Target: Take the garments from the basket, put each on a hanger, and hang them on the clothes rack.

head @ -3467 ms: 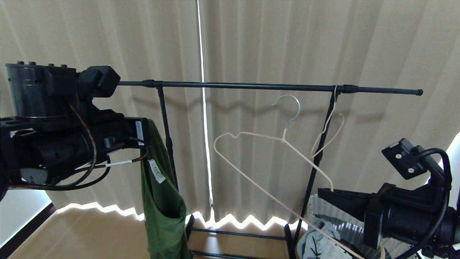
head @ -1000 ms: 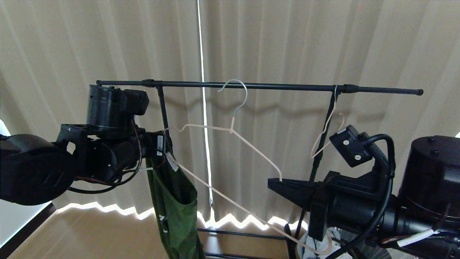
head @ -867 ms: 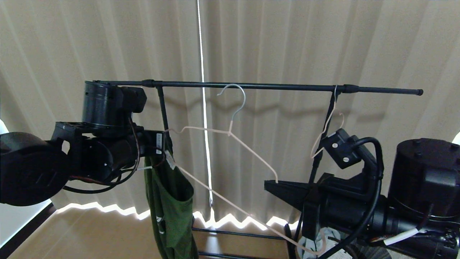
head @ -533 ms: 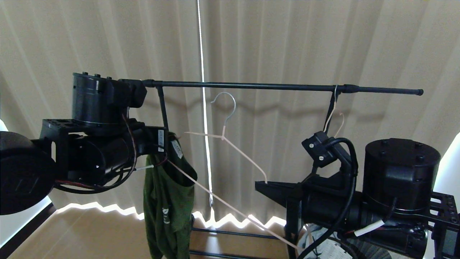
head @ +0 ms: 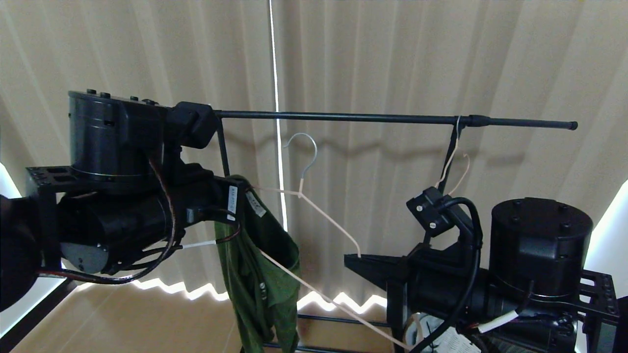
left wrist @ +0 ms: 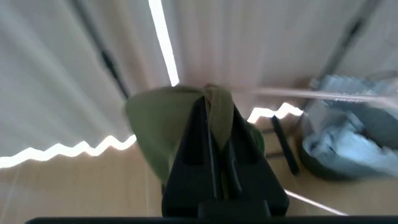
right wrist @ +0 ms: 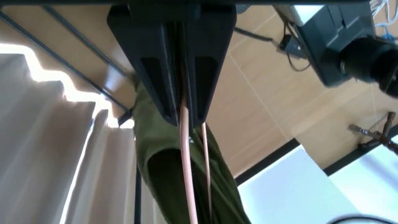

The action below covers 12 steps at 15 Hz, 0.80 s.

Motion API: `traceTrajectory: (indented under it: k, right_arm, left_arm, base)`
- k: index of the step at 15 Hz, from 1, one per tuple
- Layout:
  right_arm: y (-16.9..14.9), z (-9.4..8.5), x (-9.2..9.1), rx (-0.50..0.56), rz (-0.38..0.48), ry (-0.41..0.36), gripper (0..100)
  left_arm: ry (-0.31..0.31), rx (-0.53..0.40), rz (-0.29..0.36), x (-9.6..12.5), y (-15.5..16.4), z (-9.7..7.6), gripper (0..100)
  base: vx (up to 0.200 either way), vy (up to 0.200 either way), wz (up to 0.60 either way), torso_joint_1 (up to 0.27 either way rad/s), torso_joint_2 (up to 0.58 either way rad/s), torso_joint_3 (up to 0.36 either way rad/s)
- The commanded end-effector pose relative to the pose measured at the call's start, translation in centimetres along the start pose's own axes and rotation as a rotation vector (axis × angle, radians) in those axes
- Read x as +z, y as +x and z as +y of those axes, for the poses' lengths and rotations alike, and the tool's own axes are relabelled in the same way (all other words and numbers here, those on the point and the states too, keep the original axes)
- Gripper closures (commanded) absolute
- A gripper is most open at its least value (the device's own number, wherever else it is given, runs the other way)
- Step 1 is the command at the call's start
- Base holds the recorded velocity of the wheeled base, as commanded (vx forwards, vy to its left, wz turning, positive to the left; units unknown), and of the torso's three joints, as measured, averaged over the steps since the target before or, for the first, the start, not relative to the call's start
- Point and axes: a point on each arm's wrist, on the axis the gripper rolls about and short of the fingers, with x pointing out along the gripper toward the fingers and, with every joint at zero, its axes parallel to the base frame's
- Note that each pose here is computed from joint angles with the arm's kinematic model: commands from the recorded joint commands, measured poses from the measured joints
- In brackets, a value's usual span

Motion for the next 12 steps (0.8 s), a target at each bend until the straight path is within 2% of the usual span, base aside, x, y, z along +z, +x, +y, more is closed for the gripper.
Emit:
traceTrajectory:
  k: [1, 3, 5, 12]
  right_arm:
    - [-0.7, -0.1, -0.5, -0.004, 0.01, -0.002, 100]
    - [-2.4, -0.4, -0.5, -0.007, -0.012, 0.004, 100]
    - [-4.0, -0.3, -0.6, 0.014, -0.026, 0.003, 100]
    - [-4.6, 0.0, -0.6, 0.088, -0.037, -0.004, 100]
  left_arm:
    - [0.036, 0.0, -0.017, 0.2, -0.5, 0.5, 100]
    - [0.074, 0.078, 0.0, 0.0, 0.1, 2.5, 100]
    - [0.069, 0.122, 0.01, 0.0, 0.5, 3.7, 100]
    - [0.081, 0.11, 0.022, -0.1, 1.4, 3.1, 100]
  base:
    - [0.0, 0.0, 0.0, 0.0, 0.0, 0.0]
    - [0.0, 0.0, 0.0, 0.0, 0.0, 0.0]
    - [0.0, 0.0, 0.0, 0.0, 0.0, 0.0]
    - [0.0, 0.0, 0.0, 0.0, 0.0, 0.0]
